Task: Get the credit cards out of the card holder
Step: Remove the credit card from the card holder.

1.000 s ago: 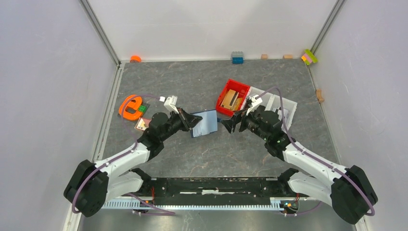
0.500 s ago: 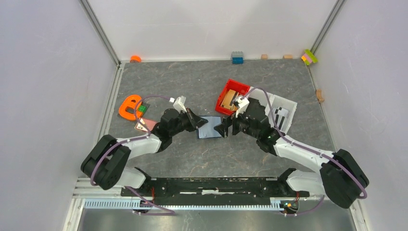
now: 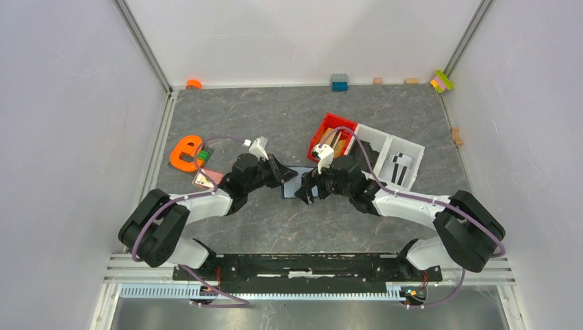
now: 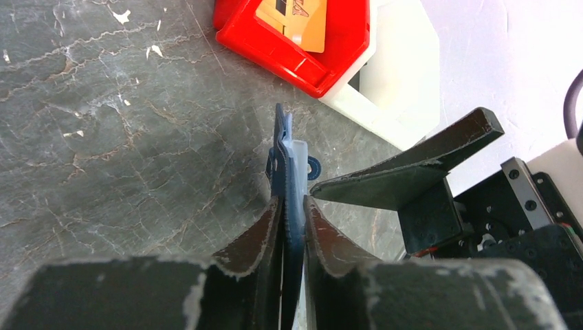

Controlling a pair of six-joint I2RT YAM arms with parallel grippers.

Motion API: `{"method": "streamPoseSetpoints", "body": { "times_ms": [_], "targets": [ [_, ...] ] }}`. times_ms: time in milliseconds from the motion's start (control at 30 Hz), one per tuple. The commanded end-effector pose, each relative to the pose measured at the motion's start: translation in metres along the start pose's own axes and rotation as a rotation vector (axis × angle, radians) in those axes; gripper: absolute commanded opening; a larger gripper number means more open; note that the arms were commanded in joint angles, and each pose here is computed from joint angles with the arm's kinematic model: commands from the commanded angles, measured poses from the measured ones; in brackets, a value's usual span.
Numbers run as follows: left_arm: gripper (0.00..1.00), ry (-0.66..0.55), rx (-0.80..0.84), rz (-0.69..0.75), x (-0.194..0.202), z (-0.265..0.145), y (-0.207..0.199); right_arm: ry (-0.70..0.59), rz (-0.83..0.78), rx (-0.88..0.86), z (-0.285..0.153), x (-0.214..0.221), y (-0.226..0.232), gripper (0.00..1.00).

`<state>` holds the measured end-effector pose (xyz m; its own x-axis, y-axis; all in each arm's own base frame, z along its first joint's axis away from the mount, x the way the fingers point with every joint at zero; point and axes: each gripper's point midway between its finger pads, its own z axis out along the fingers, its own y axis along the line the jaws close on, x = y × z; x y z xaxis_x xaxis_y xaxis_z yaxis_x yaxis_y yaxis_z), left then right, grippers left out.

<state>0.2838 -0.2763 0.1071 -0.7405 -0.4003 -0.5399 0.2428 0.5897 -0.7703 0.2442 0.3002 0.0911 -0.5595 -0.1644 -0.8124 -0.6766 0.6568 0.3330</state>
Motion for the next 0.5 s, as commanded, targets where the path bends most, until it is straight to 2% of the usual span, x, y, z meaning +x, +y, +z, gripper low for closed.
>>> {"method": "streamPoseSetpoints", "body": {
  "times_ms": [0, 200, 400, 467],
  "targets": [
    [0.26, -0.062, 0.075, -0.003, -0.024, -0.003, -0.030, -0.046, -0.063, 0.031, 0.005, -0.025, 0.005, 0.95],
    [0.30, -0.076, 0.075, 0.003, -0.027, -0.008, -0.032, -0.007, -0.047, 0.225, 0.005, -0.020, -0.028, 0.94],
    [0.30, -0.070, 0.074, 0.002, -0.026, -0.008, -0.032, 0.014, -0.034, 0.229, 0.013, -0.014, -0.030, 0.90],
    [0.24, -0.067, 0.075, 0.001, -0.026, -0.007, -0.032, 0.011, -0.036, 0.191, 0.015, -0.012, -0.024, 0.82]
  ]
}}
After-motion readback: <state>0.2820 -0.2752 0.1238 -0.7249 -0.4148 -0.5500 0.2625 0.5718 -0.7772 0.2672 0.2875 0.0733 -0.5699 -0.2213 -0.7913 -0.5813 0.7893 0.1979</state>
